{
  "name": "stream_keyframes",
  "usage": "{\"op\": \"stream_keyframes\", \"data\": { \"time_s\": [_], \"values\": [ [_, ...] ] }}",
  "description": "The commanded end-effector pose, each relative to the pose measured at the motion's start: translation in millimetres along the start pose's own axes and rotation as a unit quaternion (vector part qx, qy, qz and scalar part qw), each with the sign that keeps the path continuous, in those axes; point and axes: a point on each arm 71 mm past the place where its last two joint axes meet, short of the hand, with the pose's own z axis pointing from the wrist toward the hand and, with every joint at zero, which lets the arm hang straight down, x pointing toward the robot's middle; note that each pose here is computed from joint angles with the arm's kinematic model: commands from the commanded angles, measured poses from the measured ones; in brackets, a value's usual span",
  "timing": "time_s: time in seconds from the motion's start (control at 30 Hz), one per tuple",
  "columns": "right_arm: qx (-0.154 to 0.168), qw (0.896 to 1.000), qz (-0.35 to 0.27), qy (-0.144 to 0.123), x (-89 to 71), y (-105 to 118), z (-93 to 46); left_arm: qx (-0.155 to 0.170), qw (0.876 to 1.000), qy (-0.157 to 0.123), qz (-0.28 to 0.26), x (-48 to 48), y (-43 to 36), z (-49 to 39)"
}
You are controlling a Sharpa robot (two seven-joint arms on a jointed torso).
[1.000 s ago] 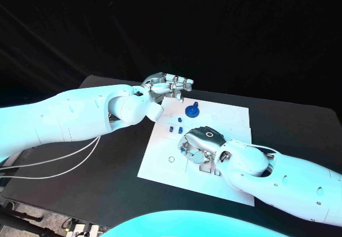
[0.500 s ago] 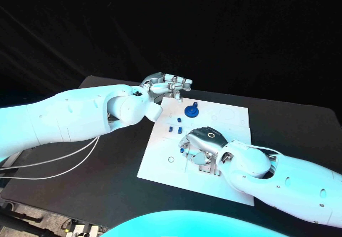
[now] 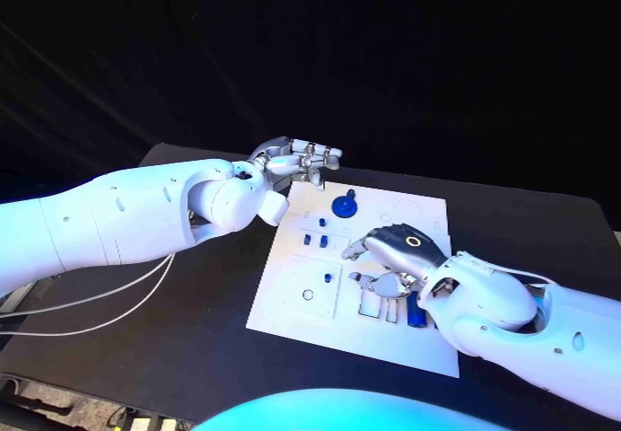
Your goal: Assemble the parts on the task board
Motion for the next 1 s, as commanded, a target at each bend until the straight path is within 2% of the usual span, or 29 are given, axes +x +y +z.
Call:
{"op": "stream_keyframes", "data": {
  "time_s": [0.03, 0.2, 0.4, 1.0],
  "values": [
    [0.037, 0.999, 0.013, -0.005, -16.5, -21.1, -10.3, 0.003, 1.000, 0.009, -0.002, 0.8, -1.1, -0.5],
    [0.073, 0.997, 0.006, 0.015, -33.1, -54.0, -27.0, 0.003, 1.000, 0.006, -0.001, -1.3, -1.2, -1.8],
    [0.089, 0.996, -0.008, 0.030, -36.7, -70.9, -33.3, 0.003, 1.000, 0.006, -0.002, -1.8, -1.0, -1.5],
    [0.093, 0.993, -0.028, 0.062, -25.3, -74.3, -16.6, 0.002, 1.000, 0.005, -0.001, -2.6, -0.7, -1.6]
  ]
}}
